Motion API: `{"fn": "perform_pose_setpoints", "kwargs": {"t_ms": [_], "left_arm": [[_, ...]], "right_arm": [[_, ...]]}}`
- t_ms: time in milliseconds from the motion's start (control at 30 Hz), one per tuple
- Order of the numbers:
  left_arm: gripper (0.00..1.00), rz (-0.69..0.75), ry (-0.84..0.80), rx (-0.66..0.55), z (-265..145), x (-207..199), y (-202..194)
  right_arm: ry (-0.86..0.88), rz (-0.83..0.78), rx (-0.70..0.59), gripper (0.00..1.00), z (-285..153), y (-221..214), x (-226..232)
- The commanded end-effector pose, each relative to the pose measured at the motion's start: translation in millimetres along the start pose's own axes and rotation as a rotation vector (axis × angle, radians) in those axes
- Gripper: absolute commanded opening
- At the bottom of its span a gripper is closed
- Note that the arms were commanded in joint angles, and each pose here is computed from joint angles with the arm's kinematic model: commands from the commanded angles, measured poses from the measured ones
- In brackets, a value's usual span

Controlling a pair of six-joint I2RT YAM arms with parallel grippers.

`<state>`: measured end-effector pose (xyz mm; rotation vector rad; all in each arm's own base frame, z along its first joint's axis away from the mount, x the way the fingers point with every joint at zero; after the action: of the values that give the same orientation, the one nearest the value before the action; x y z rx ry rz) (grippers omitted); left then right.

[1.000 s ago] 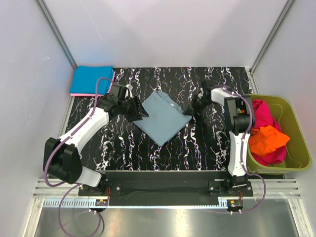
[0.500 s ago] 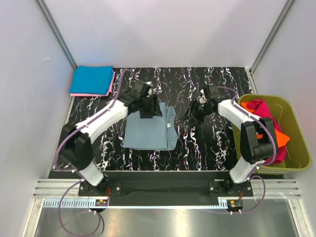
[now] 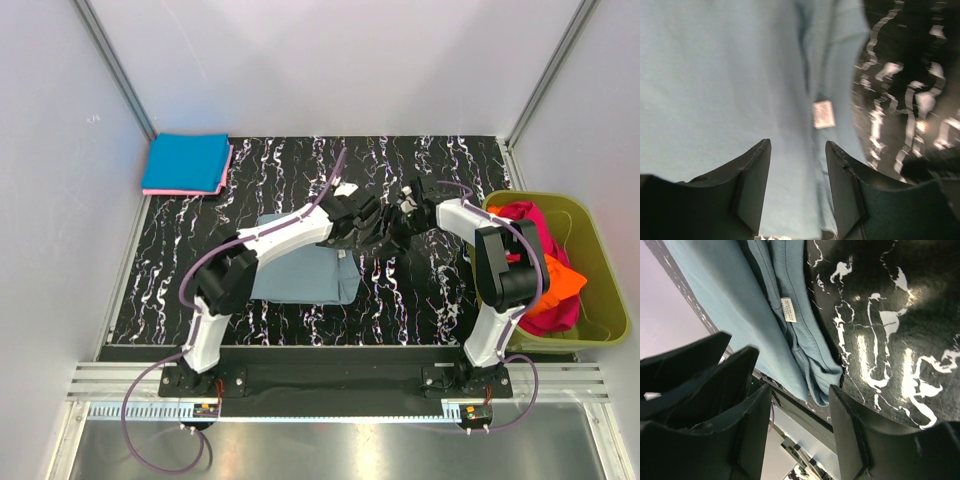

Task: Fold and stack the t-shirts
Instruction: Fold the tshirt

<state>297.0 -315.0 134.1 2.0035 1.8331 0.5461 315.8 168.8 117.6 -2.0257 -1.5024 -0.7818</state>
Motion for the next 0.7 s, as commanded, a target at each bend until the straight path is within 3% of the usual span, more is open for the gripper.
{"fn": "perform_pose_setpoints", "kwargs": {"t_ms": [0,400,667], "left_arm": [[0.51,0.004,0.103,-0.077,-4.0,-0.6,12.4],[0.49,0.014,0.175,-0.059,19.7,-6.2,6.7],[0.39,0.036,0.211,-0.051,29.6,-3.4,2.5]], "right_arm": [[0.067,-0.044,-0.007,0.57,0.5,6.4,7.5],[0.096,-0.006,0.032,0.56,16.2,-1.8,-9.1],[0.111,0.001,0.032,0.54,21.9,4.4,-8.5]]}}
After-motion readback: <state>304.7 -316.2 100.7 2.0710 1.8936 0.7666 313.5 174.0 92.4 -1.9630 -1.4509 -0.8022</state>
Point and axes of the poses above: each gripper's point midway between its finger pads, its own z axis out along the fingers, its own x axis along the line the jaws close on, y = z × x, the point moved 6 cm from there along -z, back along the fingers, and after that the axes turned 1 degree about -z, right-handed, at the moved point
